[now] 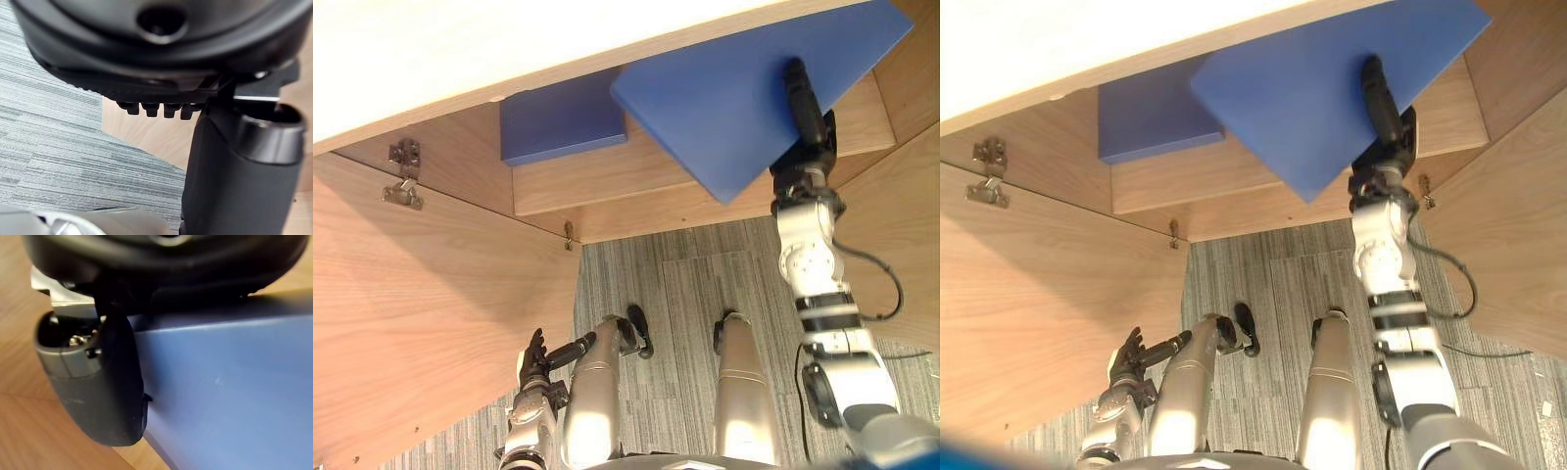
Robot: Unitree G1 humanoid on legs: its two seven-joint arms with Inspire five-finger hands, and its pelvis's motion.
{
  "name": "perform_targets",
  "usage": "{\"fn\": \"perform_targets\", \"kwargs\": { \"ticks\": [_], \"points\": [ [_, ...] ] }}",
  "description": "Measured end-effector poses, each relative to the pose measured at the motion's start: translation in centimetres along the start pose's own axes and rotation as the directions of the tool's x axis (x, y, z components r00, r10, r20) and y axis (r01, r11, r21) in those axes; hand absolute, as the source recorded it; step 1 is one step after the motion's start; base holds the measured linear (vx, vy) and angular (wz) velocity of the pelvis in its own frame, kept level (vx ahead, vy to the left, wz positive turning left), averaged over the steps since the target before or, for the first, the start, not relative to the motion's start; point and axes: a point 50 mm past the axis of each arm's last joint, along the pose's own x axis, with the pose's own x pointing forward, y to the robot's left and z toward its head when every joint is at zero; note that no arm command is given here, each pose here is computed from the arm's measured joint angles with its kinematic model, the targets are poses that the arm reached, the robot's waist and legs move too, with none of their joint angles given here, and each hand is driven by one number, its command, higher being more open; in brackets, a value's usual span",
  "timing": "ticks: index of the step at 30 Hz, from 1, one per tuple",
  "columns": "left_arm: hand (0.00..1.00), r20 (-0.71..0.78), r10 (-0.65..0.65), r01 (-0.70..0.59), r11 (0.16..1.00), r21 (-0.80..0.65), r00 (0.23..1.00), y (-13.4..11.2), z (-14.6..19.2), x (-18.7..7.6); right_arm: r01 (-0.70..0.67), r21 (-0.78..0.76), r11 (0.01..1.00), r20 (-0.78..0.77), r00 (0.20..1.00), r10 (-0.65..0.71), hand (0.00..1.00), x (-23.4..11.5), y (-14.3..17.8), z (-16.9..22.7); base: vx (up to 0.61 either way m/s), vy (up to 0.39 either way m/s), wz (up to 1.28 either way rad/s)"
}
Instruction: Walk over to the cabinet, pick up the folder, carry it to the office cabinet, place the folder inside the office cabinet, then close the office cabinet door
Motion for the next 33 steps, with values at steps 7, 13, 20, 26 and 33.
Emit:
{"fn": "perform_targets", "kwargs": {
  "ticks": [7,13,20,26,33],
  "points": [
    [1.00,-0.006,-0.019,0.019,1.000,0.002,1.000,-0.5,-0.1,0.0,0.106,0.174,0.979,0.065,0.991,-0.119,0.00,4.2,2.1,3.9,0.04,0.058,0.22],
    [1.00,-0.009,-0.039,0.039,0.999,0.009,0.999,-1.5,-0.1,-0.1,0.191,0.245,0.951,0.099,0.970,-0.220,1.00,5.0,1.1,5.6,0.05,0.056,0.24],
    [1.00,0.000,-0.066,0.066,0.997,-0.049,0.998,-2.7,0.2,-0.1,0.347,0.261,0.901,0.133,0.912,-0.389,1.00,6.2,-0.2,9.5,-0.04,0.001,0.28],
    [1.00,0.005,-0.057,0.057,0.998,-0.032,0.998,-2.9,0.8,0.2,0.396,0.173,0.902,0.078,0.907,-0.413,1.00,6.3,-0.9,8.6,-0.01,-0.069,0.06],
    [1.00,-0.001,-0.063,0.063,0.998,0.024,0.998,-2.7,0.9,0.5,0.378,-0.043,0.925,0.084,0.924,-0.373,1.00,6.5,-1.2,8.3,0.02,-0.040,-0.06]
  ]
}}
